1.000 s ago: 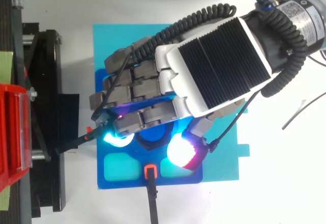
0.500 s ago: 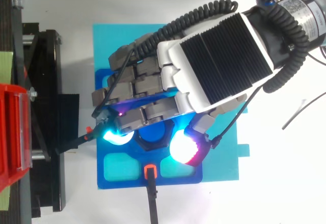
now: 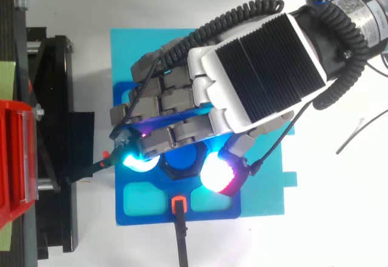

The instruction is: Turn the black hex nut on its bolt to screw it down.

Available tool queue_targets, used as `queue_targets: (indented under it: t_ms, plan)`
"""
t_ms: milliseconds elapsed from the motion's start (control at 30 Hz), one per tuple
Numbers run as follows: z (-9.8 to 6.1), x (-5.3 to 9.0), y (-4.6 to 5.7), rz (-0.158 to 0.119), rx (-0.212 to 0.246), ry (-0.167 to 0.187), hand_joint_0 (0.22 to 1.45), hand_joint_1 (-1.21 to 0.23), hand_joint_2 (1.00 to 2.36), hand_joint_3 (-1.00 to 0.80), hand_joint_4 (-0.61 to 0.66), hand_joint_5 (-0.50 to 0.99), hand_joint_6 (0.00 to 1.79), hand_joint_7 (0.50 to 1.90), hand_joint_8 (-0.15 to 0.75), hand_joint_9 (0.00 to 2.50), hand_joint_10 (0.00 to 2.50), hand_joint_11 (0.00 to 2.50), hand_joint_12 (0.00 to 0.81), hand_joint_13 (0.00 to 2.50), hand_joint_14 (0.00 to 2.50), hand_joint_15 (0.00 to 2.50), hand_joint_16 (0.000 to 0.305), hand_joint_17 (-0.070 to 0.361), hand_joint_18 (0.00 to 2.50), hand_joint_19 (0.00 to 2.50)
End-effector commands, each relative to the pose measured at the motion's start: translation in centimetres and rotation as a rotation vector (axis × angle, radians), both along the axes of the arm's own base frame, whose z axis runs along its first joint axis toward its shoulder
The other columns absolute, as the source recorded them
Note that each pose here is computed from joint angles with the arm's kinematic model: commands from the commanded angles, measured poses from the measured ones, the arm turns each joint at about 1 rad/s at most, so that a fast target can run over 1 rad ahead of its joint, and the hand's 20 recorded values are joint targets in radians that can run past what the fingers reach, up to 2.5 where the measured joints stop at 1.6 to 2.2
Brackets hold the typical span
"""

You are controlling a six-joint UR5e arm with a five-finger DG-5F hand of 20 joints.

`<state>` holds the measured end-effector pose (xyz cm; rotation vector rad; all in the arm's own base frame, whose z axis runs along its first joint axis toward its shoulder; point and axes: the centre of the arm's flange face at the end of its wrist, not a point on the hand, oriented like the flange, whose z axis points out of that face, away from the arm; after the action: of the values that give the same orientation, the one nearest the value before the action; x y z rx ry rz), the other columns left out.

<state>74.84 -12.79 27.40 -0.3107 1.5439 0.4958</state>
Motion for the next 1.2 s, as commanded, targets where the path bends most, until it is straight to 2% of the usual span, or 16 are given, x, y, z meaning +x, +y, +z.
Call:
queue_targets:
  t_ms: [0,333,533,700,1000,1167]
  plan:
    - [0.0,0.0,-0.1,-0.001,0.000,-0.004,0.58,-0.69,1.01,-0.37,0.27,-0.20,0.68,0.74,0.268,0.51,0.01,0.35,0.331,0.70,0.01,0.31,0.044,0.099,0.58,0.38]
    - [-0.1,0.0,-0.1,-0.001,0.000,0.001,0.55,-0.74,1.00,-0.48,0.28,-0.20,0.69,0.72,0.274,0.51,0.01,0.35,0.336,0.71,0.01,0.31,0.045,0.102,0.59,0.37]
    - [0.1,0.2,0.8,0.007,0.000,-0.005,0.57,-0.75,1.00,-0.44,0.28,-0.20,0.69,0.72,0.272,0.51,0.01,0.35,0.332,0.71,0.01,0.31,0.044,0.100,0.59,0.37]
    - [0.2,0.4,1.0,0.007,-0.001,-0.019,0.60,-0.75,1.01,-0.37,0.26,-0.20,0.71,0.69,0.267,0.52,0.01,0.35,0.329,0.71,0.01,0.31,0.043,0.098,0.59,0.38]
    - [0.1,0.4,1.0,0.007,-0.001,-0.018,0.62,-0.74,1.01,-0.41,0.26,-0.20,0.74,0.65,0.269,0.53,0.01,0.36,0.330,0.72,0.01,0.30,0.043,0.097,0.62,0.37]
    - [0.1,0.3,0.7,0.004,-0.001,-0.018,0.62,-0.74,1.01,-0.41,0.27,-0.20,0.74,0.65,0.269,0.53,0.01,0.36,0.329,0.72,0.01,0.31,0.043,0.096,0.62,0.38]
